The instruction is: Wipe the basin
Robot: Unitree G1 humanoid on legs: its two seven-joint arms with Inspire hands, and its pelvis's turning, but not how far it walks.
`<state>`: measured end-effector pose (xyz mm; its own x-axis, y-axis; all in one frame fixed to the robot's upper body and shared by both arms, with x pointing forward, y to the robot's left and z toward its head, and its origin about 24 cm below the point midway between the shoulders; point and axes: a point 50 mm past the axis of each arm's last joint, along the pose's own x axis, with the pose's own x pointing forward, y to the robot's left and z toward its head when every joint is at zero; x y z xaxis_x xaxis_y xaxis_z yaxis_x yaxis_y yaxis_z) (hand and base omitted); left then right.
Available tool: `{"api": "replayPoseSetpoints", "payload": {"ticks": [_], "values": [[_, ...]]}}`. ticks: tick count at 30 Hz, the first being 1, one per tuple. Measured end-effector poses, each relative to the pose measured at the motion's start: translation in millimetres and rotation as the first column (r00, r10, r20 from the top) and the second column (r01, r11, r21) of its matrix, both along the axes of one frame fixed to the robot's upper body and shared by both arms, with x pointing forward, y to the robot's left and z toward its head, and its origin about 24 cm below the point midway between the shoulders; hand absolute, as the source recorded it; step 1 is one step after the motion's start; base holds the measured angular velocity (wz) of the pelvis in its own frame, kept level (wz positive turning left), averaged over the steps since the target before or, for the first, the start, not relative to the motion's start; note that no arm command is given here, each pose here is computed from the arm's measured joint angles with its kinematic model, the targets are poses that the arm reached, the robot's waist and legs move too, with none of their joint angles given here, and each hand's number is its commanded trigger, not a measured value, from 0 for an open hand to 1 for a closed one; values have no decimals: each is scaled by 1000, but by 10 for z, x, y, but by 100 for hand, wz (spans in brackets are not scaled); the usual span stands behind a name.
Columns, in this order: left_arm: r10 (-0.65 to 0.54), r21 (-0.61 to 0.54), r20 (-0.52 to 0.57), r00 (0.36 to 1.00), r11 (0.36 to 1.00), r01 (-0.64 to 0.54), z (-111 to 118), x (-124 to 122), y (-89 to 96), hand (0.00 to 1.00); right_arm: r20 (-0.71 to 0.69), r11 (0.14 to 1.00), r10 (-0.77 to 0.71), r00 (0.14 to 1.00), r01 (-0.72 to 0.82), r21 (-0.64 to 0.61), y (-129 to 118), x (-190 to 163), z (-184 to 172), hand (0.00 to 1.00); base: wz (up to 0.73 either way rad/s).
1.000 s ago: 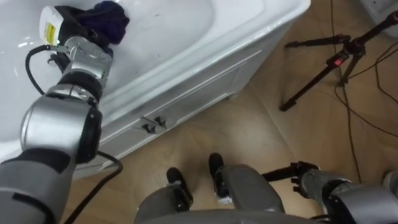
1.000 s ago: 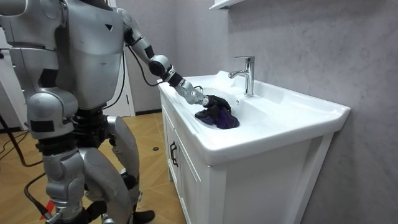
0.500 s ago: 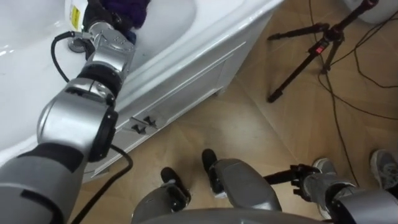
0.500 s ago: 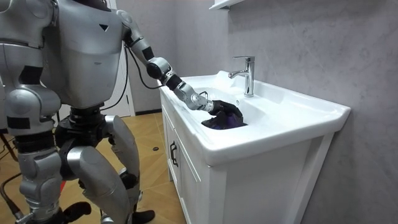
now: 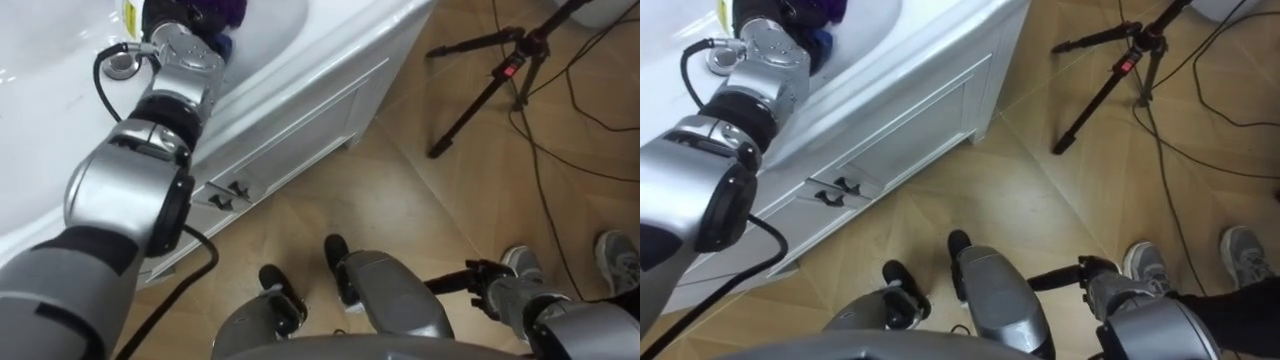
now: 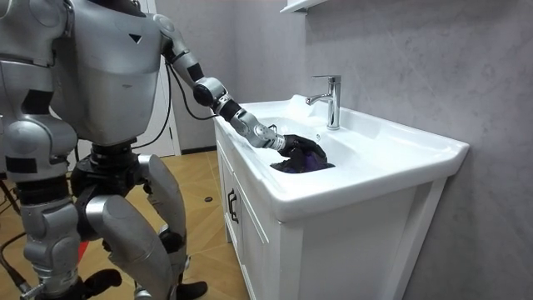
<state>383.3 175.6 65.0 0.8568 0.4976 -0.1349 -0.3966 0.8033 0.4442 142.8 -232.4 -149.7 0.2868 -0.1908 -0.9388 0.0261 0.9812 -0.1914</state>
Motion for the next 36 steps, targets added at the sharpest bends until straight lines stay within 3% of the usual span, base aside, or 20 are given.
{"api": "replayPoseSetpoints", "payload": {"ticks": [6,14,19,27,36], "values": [[-18,-8,-5,1000,1000,18,-4,4,8,100,-7,1000,8,1000,-8,-7,-17,-22,-3,0,0],[-25,-33,-36,999,999,23,-124,-57,191,100,-49,999,4,999,-6,-36,-131,-112,-3,0,-8],[-7,-33,-68,998,999,5,-269,-193,516,100,-64,999,3,998,-6,-49,-144,-153,-13,0,-16],[93,75,-242,966,994,-77,-574,-583,1117,100,-91,996,-18,996,11,-83,-190,-254,-29,0,-5],[146,222,-366,919,973,-66,-727,-864,1414,100,-87,994,-40,995,30,-107,-280,-293,-14,0,5]]}}
